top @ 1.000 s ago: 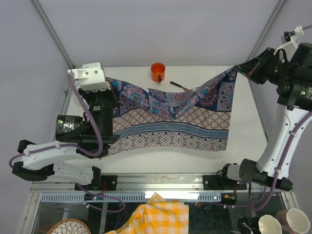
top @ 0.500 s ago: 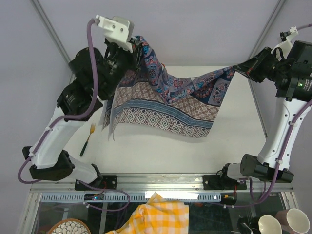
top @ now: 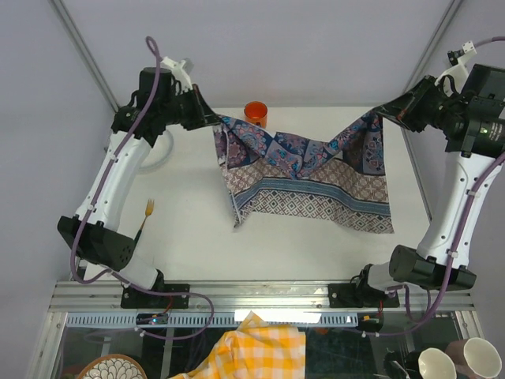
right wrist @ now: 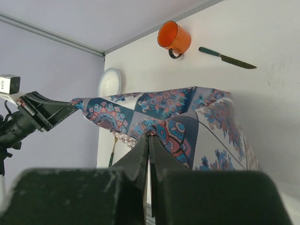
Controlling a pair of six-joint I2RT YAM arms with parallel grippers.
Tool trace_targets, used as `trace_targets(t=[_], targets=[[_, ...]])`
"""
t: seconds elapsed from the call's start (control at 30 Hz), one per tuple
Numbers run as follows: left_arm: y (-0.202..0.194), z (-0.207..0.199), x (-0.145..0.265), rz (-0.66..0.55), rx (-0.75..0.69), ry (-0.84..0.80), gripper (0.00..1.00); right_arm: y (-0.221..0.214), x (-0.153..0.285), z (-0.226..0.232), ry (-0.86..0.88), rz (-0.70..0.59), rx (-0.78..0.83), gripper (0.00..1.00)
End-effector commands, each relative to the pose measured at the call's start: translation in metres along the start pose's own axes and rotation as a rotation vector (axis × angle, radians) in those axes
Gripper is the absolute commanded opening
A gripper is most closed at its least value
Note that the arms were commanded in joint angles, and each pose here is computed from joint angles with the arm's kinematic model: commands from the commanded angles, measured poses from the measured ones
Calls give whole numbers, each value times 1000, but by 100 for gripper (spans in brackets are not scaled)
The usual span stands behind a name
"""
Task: Set the dinner table for one person
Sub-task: Flatten out the napkin at the center of the board.
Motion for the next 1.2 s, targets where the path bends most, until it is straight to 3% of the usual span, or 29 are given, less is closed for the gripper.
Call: trace_targets(t=[0.0,0.27,0.4,0.53,0.8,0.93,1.17], targets=[[38,-23,81,-251,82,-33,0,7,-3,8,73,-15,55,0],[28,10,111,-408,268,161,0,-2,7,2,-19,-50,57,0],[9,23,103,-274,386,-78,0,-5,6,3,1,-37,50,0],[-1,37,102,-223,452,-339,0,-5,5,7,45,-20,52,0],[7,112,145,-351,557,-298,0,-3,-13,5,146,31,21,0],[21,110,159,-443,533,-221,0,8,-10,10,138,3,38,0],[31,72,187,-514,461,-206,0,11,8,25,129,-46,65,0]])
Point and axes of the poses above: each gripper's point midway between its finger pads, its own x axis back along the fingers, its own z axis along the line the jaws close on, y = z × x, the point moved 5 cm from there along x, back along the fingers, and after that the axes turned 4 degrees about x, right-handed, at the moved point
